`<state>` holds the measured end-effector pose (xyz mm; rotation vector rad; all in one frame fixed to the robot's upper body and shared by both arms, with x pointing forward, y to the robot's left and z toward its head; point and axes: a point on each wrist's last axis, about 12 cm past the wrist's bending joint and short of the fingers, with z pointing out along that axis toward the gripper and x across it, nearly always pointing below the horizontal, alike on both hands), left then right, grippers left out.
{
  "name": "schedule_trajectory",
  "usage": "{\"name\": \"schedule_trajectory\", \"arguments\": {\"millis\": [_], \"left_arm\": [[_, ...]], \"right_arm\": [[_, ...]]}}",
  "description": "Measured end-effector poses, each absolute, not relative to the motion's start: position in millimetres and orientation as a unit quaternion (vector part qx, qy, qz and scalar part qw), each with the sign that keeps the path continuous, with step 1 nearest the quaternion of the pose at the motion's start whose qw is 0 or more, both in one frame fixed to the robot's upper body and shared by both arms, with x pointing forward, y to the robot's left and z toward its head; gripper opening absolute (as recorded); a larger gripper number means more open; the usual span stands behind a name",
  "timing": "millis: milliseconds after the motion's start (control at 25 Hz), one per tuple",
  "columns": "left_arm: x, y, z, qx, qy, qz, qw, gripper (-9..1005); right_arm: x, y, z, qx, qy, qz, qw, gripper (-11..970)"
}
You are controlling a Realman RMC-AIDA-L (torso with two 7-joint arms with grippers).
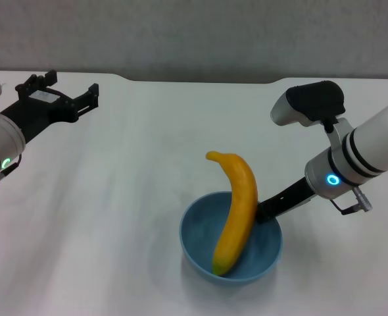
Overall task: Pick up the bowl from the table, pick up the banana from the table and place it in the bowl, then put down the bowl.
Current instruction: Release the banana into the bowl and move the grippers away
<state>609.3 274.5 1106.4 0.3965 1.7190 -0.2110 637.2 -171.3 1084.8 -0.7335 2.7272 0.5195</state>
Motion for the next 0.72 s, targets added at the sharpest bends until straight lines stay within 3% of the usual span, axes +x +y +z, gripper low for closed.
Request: {"name": "schedule_trajectory", "arguments": {"millis": [720], "left_arm": [[607.1, 277.2, 1104.2, 0.170, 0.753, -0.090, 0.629, 897]], "right_arm": [[635.2, -184.3, 1078.9, -0.238, 0.946, 0.172, 0.135, 30]]}}
